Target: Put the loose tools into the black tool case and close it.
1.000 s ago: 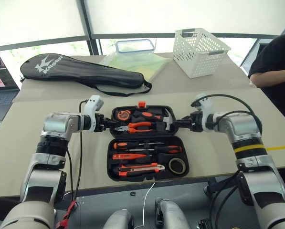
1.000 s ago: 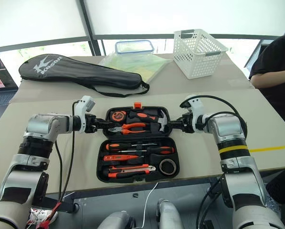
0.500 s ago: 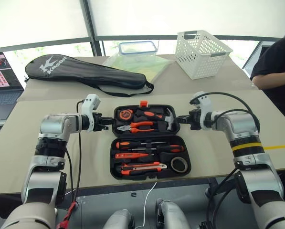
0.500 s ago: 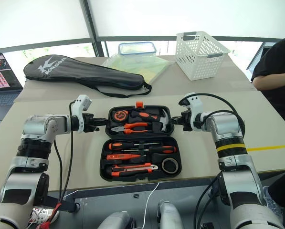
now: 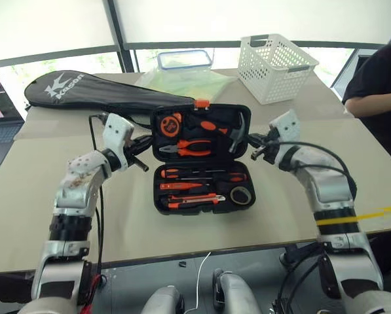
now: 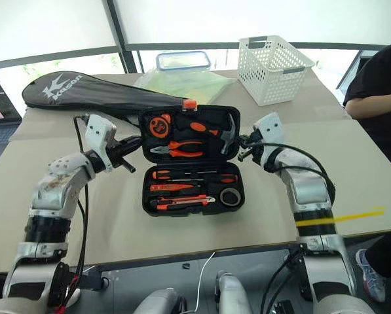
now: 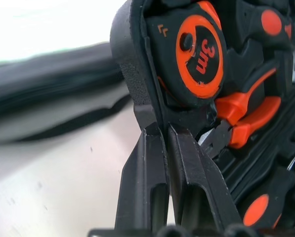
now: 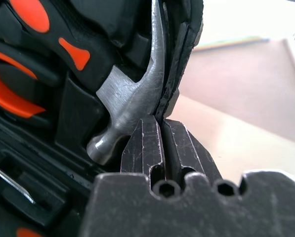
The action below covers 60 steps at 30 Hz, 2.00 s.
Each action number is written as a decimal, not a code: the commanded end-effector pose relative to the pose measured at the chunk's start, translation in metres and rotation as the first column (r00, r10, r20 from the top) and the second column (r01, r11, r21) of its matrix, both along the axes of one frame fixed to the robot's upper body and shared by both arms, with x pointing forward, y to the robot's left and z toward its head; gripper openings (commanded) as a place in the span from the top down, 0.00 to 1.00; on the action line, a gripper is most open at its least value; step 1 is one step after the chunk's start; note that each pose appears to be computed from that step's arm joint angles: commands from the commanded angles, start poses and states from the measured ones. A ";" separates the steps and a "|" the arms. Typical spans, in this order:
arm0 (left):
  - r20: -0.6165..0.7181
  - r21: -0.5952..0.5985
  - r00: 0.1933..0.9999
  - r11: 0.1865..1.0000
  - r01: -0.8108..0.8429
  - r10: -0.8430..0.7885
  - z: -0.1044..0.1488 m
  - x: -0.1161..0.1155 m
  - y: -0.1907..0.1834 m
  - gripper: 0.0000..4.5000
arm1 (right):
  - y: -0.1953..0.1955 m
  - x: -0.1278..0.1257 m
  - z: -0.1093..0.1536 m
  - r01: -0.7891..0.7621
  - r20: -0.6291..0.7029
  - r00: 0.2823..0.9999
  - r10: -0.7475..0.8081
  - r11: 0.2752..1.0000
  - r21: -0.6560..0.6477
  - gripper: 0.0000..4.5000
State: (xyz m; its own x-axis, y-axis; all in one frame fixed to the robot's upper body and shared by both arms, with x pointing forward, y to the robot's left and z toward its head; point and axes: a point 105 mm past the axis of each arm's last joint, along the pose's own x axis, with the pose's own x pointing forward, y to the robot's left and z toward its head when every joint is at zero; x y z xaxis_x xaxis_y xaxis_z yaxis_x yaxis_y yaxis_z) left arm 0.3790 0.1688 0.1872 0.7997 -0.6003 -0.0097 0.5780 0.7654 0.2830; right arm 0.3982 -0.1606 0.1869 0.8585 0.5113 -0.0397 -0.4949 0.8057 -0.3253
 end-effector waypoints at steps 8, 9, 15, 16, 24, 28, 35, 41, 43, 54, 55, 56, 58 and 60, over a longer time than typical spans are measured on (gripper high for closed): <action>0.168 0.098 0.978 0.985 -0.144 0.126 -0.017 -0.036 0.021 0.92 | -0.018 -0.041 -0.032 0.044 0.158 0.987 -0.033 0.997 -0.064 0.83; 0.155 0.086 0.978 0.985 -0.151 0.137 -0.019 -0.041 0.024 0.84 | -0.020 -0.047 -0.032 0.039 0.160 0.987 -0.028 0.997 -0.063 0.80; -0.016 0.029 0.990 0.990 -0.137 0.138 -0.012 -0.084 0.053 0.35 | -0.038 -0.101 -0.005 -0.096 0.085 0.991 0.102 0.992 -0.076 0.31; -0.066 0.036 0.989 0.991 -0.130 0.132 -0.013 -0.090 0.061 0.26 | -0.036 -0.116 -0.007 -0.176 0.019 0.984 0.178 0.981 -0.083 0.24; -0.204 0.185 0.976 0.982 -0.031 0.069 -0.023 -0.051 0.085 0.26 | -0.018 -0.171 -0.039 -0.517 -0.360 0.810 0.463 0.853 -0.066 0.36; -0.189 0.292 0.979 0.948 0.128 -0.074 -0.027 -0.010 0.051 0.41 | -0.004 -0.167 -0.055 -0.599 -0.421 0.751 0.509 0.793 -0.111 0.62; -0.158 0.458 0.950 0.833 0.312 -0.269 -0.036 0.031 -0.018 0.98 | 0.008 -0.145 -0.076 -0.646 -0.461 0.725 0.512 0.739 -0.194 1.00; -0.186 0.588 0.870 0.658 0.470 -0.456 -0.047 0.025 -0.055 0.99 | 0.014 -0.116 -0.083 -0.607 -0.442 0.767 0.465 0.750 -0.265 1.00; -0.217 0.580 0.819 0.605 0.545 -0.531 -0.049 0.013 -0.055 0.99 | 0.012 -0.102 -0.082 -0.556 -0.410 0.809 0.421 0.775 -0.300 1.00; -0.248 0.466 0.746 0.599 0.651 -0.617 -0.030 -0.023 -0.042 0.99 | -0.004 -0.082 -0.064 -0.445 -0.310 0.884 0.350 0.833 -0.329 1.00; -0.234 0.449 0.757 0.623 0.640 -0.610 -0.022 -0.022 -0.043 0.99 | -0.005 -0.085 -0.061 -0.454 -0.313 0.879 0.360 0.832 -0.319 1.00; -0.208 0.387 0.765 0.667 0.636 -0.609 -0.006 -0.019 -0.049 0.99 | -0.006 -0.090 -0.056 -0.464 -0.316 0.873 0.373 0.835 -0.295 1.00; -0.175 0.260 0.753 0.707 0.657 -0.635 0.022 -0.019 -0.063 0.99 | -0.008 -0.099 -0.046 -0.477 -0.314 0.863 0.396 0.843 -0.249 1.00; -0.196 0.177 0.702 0.680 0.712 -0.684 0.036 -0.029 -0.081 0.99 | -0.010 -0.105 -0.038 -0.474 -0.310 0.861 0.403 0.856 -0.205 1.00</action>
State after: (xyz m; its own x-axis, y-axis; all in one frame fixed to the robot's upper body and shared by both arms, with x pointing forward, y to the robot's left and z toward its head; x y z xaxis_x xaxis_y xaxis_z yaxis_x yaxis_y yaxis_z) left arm 0.3606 0.1051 0.1956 0.1971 -0.9204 -0.3376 0.9448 0.0863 0.3161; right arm 0.2980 -0.1705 0.1249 0.4762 0.7416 -0.4725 -0.8780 0.3721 -0.3010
